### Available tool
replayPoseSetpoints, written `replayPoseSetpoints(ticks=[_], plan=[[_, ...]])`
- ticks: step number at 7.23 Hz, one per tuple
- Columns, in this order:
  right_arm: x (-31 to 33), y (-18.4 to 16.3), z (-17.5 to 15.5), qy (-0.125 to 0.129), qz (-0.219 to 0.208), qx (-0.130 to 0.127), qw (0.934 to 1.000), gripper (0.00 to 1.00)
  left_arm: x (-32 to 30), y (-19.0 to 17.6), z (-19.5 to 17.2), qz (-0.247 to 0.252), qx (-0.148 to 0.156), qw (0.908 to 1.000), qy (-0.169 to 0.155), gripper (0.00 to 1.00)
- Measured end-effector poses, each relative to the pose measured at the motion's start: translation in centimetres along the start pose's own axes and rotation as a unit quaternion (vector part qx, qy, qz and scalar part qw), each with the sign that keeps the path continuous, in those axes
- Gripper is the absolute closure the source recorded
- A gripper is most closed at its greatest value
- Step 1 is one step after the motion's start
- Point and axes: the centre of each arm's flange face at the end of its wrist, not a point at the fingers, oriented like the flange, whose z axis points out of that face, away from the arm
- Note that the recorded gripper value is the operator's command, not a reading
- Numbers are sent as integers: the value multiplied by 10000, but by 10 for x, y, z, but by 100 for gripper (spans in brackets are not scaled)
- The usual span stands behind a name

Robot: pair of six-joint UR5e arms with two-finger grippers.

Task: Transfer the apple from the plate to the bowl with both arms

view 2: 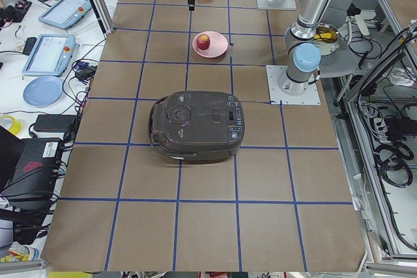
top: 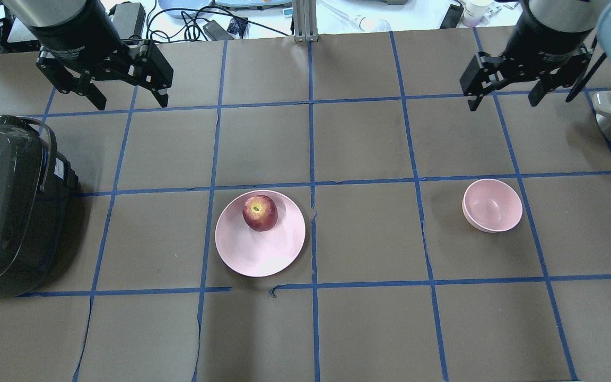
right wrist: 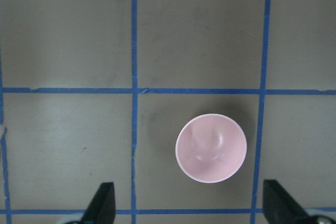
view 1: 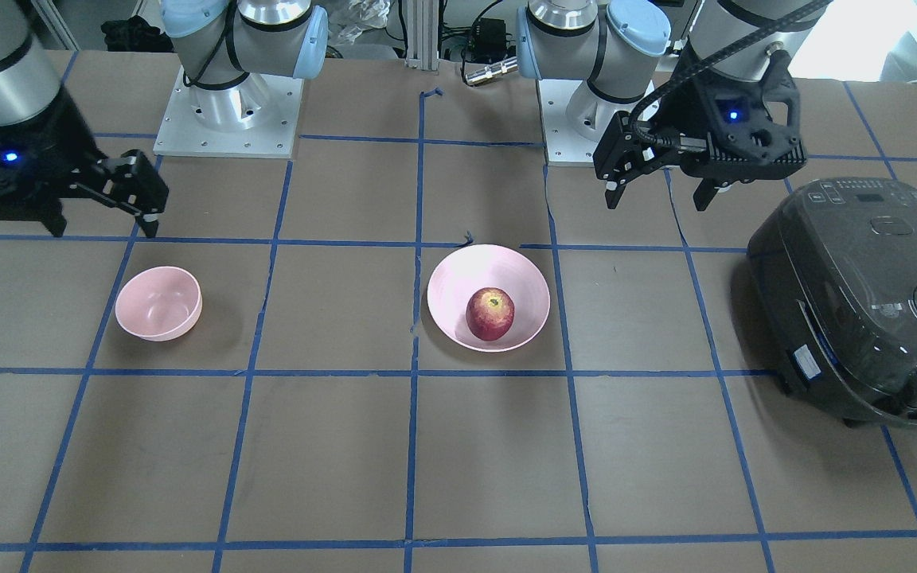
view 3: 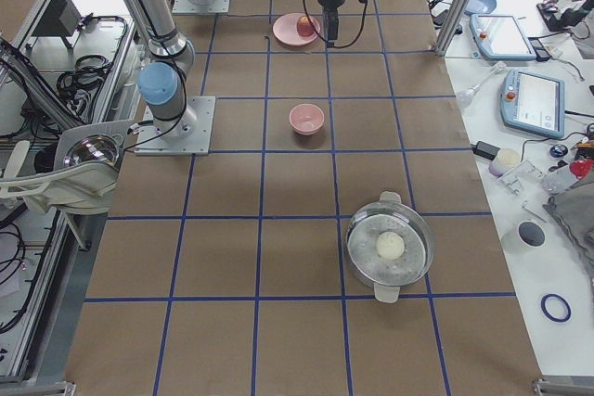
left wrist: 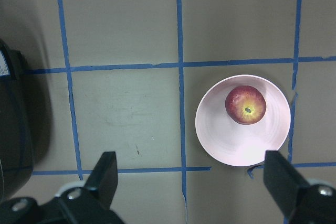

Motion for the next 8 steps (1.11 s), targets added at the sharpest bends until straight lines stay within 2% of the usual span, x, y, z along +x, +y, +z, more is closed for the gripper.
replayPoseSetpoints(ticks=[2,4,6,7,8], plan=[[58,-23,48,-24,-77,-243,9997,0,39,-5,66,-387,-227,9989,114,0],[72,-29,132,-57,-66,-230,9997,0,75,14,161,-535,-307,9981,94,0],[63,4,213,-151,-307,-433,9985,0,83,35,235,-519,-207,9984,119,0],[61,17,239,-140,-483,-412,9979,0,87,42,257,-517,-170,9984,133,0],[66,22,250,-99,-661,-326,9972,0,96,47,272,-533,-191,9983,125,0]])
